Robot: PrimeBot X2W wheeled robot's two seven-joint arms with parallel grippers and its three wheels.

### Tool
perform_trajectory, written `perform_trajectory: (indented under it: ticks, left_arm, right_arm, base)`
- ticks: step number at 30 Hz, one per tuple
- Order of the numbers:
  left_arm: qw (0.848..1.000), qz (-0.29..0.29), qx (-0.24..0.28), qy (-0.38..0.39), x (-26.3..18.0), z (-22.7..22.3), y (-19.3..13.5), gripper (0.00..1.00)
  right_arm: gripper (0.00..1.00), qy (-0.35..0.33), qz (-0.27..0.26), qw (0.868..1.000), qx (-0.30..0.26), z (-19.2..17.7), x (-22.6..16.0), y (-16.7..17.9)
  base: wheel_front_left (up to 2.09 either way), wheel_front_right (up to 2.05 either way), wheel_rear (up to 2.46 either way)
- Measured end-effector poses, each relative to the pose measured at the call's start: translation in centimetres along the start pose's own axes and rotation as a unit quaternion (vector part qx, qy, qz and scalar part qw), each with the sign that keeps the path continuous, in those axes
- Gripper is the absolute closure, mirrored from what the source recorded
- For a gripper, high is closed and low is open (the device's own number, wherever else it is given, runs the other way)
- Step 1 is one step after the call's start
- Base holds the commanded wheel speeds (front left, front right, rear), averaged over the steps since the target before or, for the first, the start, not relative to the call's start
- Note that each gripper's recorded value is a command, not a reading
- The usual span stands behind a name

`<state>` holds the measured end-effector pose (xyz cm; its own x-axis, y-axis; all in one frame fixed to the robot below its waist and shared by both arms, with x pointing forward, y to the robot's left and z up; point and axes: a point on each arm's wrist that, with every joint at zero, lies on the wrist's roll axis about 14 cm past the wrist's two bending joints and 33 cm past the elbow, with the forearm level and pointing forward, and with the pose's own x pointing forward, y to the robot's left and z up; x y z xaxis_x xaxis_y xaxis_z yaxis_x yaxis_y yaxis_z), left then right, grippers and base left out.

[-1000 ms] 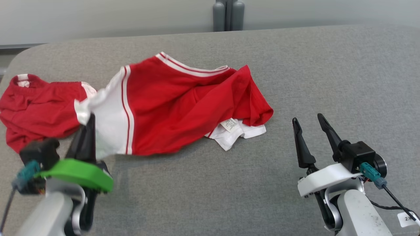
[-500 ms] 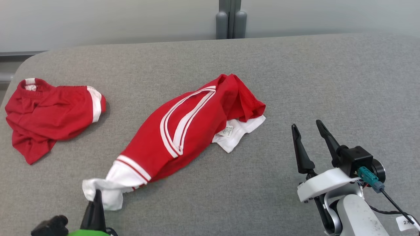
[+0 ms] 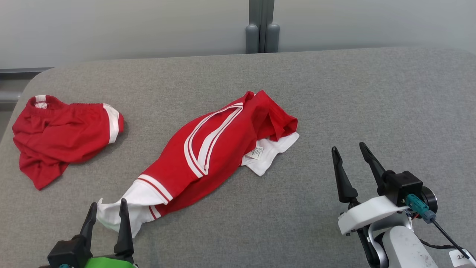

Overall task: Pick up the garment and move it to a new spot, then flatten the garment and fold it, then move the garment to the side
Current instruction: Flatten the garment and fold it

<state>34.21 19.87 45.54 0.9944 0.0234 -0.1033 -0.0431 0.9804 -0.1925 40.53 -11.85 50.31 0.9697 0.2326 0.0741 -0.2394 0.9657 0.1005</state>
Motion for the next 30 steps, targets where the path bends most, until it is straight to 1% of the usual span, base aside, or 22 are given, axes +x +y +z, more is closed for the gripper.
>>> perform_trajectory:
  ticks: [2, 6, 15, 19, 30]
  left_arm:
    - [1.000, 0.002, 0.016, -0.017, -0.1, 0.9, -0.2, 0.00]
    - [0.998, 0.014, 0.032, -0.045, -0.6, 2.3, 0.4, 0.00]
    - [0.989, 0.057, 0.084, -0.104, -1.7, 6.2, 3.5, 0.00]
    - [0.986, 0.061, 0.100, -0.117, -2.1, 7.2, 4.2, 0.00]
    - [0.988, 0.058, 0.093, -0.109, -2.0, 6.6, 4.4, 0.00]
  right_arm:
    - [0.00, 0.000, 0.000, 1.000, 0.000, 0.0, -0.1, 0.0]
    - [0.00, 0.003, -0.003, 1.000, 0.000, -0.1, -0.6, -0.1]
    - [0.00, 0.002, -0.003, 1.000, 0.000, 0.0, -1.1, 0.1]
    - [0.00, 0.002, -0.003, 1.000, 0.000, 0.0, -1.5, 0.2]
    - [0.00, 0.014, -0.014, 1.000, 0.002, -0.7, -2.5, -0.4]
  base:
    - [0.00, 0.00, 0.00]
    - [0.00, 0.00, 0.00]
    - [0.00, 0.00, 0.00]
    - [0.00, 0.00, 0.00]
    - [0.00, 0.00, 0.00]
